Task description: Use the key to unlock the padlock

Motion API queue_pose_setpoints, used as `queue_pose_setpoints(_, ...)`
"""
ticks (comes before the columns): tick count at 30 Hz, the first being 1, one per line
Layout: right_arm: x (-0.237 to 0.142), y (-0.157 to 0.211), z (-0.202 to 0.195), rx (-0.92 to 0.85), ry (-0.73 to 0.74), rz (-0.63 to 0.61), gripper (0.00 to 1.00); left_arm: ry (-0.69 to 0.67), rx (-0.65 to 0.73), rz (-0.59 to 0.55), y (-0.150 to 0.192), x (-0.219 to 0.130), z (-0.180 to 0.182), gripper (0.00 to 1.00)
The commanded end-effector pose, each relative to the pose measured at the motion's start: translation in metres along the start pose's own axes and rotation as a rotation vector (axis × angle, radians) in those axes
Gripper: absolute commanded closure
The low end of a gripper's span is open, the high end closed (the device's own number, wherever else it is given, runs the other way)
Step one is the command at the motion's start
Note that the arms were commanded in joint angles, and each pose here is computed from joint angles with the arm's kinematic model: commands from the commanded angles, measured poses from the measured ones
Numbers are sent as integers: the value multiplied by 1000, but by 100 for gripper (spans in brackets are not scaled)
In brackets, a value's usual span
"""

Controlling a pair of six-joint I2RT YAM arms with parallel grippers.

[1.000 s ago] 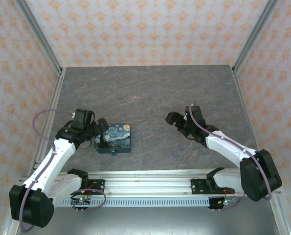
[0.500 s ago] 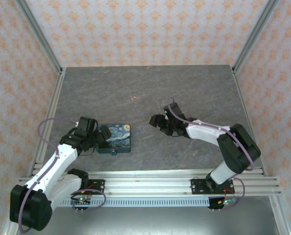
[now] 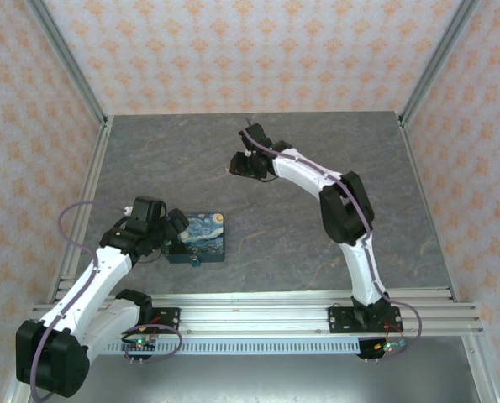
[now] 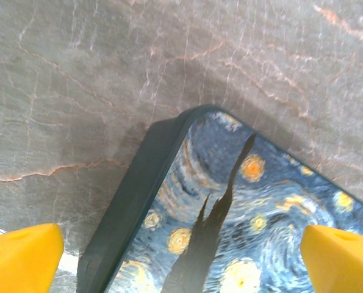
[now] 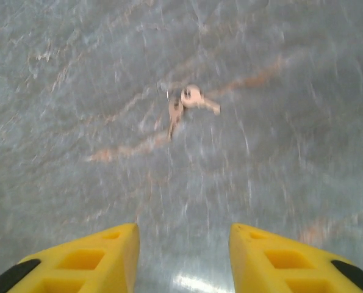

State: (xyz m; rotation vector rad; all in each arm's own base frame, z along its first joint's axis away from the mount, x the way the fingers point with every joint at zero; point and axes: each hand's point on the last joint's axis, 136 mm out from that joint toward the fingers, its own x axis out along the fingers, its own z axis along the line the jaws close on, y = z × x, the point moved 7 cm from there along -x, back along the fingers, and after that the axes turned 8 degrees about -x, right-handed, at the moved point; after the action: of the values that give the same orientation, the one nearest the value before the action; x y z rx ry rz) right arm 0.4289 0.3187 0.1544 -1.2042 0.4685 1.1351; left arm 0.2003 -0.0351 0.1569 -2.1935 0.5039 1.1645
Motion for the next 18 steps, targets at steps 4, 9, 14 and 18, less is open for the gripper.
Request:
queue_pose_setpoints(4,29,-4,-8,-322,187,123,59,-41,-32,-35,-6,-7,-1,0)
queue_pose_setpoints(9,47,-12,-5,-384,180,123,60,-39,-33,-27,-5,-8,0,0)
queue_pose_setpoints(14,59,-15,-1,-404,157,112,60,-35,-36,-25,-4,-8,1,0)
queue_pose_setpoints(18,66,-20,1,-408,140,92,61,-32,-40,-17,-3,-6,0,0)
